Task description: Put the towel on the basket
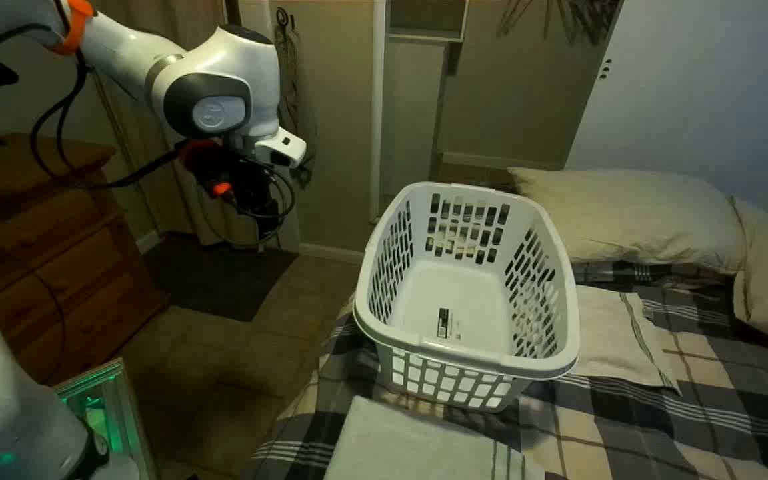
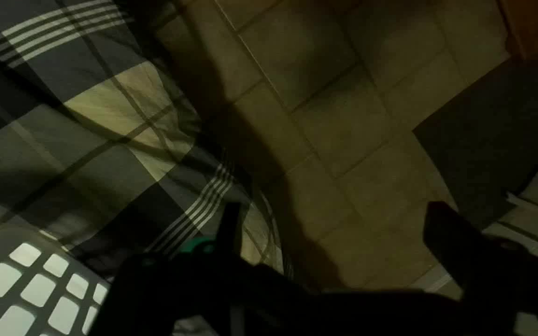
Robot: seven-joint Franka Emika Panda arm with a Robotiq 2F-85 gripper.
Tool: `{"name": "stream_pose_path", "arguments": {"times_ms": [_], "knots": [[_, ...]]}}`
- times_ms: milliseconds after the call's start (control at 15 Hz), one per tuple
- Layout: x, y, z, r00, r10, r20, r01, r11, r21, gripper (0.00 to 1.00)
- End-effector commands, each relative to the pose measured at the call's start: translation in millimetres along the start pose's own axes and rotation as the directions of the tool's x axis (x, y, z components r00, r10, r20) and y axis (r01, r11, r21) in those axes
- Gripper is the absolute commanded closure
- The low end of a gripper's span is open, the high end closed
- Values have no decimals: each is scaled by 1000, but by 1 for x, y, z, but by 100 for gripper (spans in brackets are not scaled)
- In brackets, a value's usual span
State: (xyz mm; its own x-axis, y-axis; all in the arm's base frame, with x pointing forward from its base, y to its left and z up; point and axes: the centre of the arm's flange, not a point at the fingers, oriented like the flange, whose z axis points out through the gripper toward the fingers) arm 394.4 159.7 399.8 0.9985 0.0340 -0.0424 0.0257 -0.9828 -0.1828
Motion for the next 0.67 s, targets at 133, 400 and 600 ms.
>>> {"name": "stream_pose_path", "arguments": {"times_ms": [133, 400, 600], "knots": [[0, 0, 0, 1000, 0, 0, 0, 1000, 0, 0], [0, 0, 0, 1000, 0, 0, 0, 1000, 0, 0], [2, 47, 38, 989, 138, -54, -144, 980, -139, 0]]}}
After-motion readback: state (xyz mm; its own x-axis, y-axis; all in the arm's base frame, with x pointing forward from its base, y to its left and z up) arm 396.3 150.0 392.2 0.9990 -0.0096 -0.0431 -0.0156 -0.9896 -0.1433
